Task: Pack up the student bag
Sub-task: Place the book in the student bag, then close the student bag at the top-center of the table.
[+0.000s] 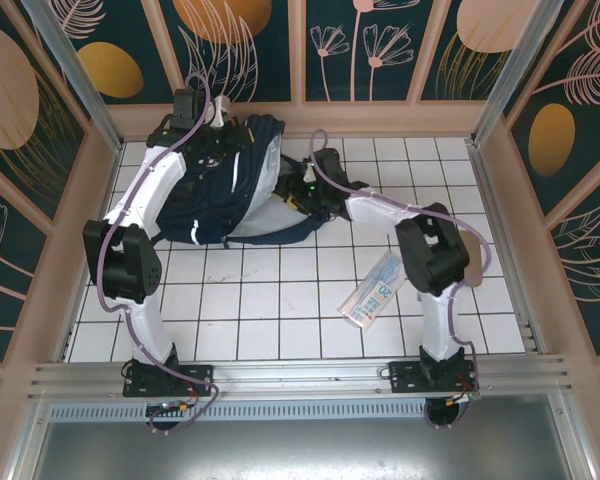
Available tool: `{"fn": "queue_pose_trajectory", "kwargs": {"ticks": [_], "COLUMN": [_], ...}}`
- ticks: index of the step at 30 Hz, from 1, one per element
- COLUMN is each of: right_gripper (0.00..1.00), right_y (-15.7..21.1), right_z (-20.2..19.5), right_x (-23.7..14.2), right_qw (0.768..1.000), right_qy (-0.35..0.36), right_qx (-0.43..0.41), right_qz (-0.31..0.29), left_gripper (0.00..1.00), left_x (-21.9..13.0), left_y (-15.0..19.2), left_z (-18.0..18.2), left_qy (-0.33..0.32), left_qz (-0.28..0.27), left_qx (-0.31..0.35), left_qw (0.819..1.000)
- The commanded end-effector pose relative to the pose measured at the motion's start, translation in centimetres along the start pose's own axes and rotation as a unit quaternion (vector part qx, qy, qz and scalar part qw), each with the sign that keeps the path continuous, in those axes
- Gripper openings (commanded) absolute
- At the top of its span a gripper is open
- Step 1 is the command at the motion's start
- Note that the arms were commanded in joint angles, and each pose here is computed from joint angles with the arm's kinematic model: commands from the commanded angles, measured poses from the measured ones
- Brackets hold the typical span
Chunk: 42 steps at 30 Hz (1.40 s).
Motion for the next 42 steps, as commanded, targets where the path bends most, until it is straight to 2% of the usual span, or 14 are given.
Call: {"fn": "queue_pose_trajectory", "kwargs": {"ticks": [1, 7, 15, 21, 27, 29, 33, 36, 40, 42], "right_gripper": [0.56, 0.56, 0.57, 0.57, 0.57, 0.57, 0.57, 0.57, 0.57, 0.56], "right_y": [-1.5, -2.6, -3.4, -2.6, -1.0, -0.7, -1.1, -1.7, -2.3, -2.9], "right_z": [-0.7, -5.8, -12.6, -19.8, -25.6, -26.6, -27.9, -28.6, -29.4, -29.5], "right_x": [-4.1, -10.5, -18.1, -23.2, -27.3, -28.0, -28.3, -28.4, -26.7, -25.4], "right_qw": [0.998, 0.99, 0.967, 0.916, 0.865, 0.855, 0.846, 0.838, 0.851, 0.865], "right_qy": [0.012, 0.076, 0.152, 0.276, 0.342, 0.351, 0.361, 0.377, 0.372, 0.364], "right_qx": [-0.018, 0.002, 0.054, 0.134, 0.213, 0.226, 0.238, 0.238, 0.239, 0.231], "right_qz": [-0.055, -0.12, -0.196, -0.257, -0.297, -0.307, -0.313, -0.314, -0.283, -0.258], "left_gripper": [0.0, 0.0, 0.0, 0.0, 0.01, 0.07, 0.11, 0.29, 0.45, 0.48], "left_x": [-1.3, 0.6, 2.3, 3.3, 4.6, 4.9, 5.0, 4.7, 4.1, 3.9], "left_y": [-1.1, 2.6, 5.2, 6.3, 8.2, 8.6, 8.8, 8.6, 8.3, 8.2], "left_z": [-1.0, 2.2, 2.7, 2.2, 1.7, 1.6, 1.6, 1.4, 0.9, 0.9], "left_qy": [0.017, -0.025, -0.027, -0.022, -0.025, -0.024, -0.02, -0.02, -0.02, -0.023], "left_qz": [-0.044, -0.008, 0.017, 0.03, 0.053, 0.058, 0.061, 0.058, 0.054, 0.054], "left_qx": [0.006, 0.001, 0.001, 0.009, 0.019, 0.02, 0.02, 0.022, 0.028, 0.031], "left_qw": [0.999, 1.0, 0.999, 0.999, 0.998, 0.998, 0.998, 0.998, 0.998, 0.998]}}
Point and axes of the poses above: each hand's point on the last joint's axis, 136 mm out from that joint toward the fingers, its own x axis out along the fingers, its own z axis along the line the jaws close on, y = z × x, the point moved 2 cm from there along -x, back along the fingers, and after that the axes turned 12 degrees about x, right-handed, at the moved point
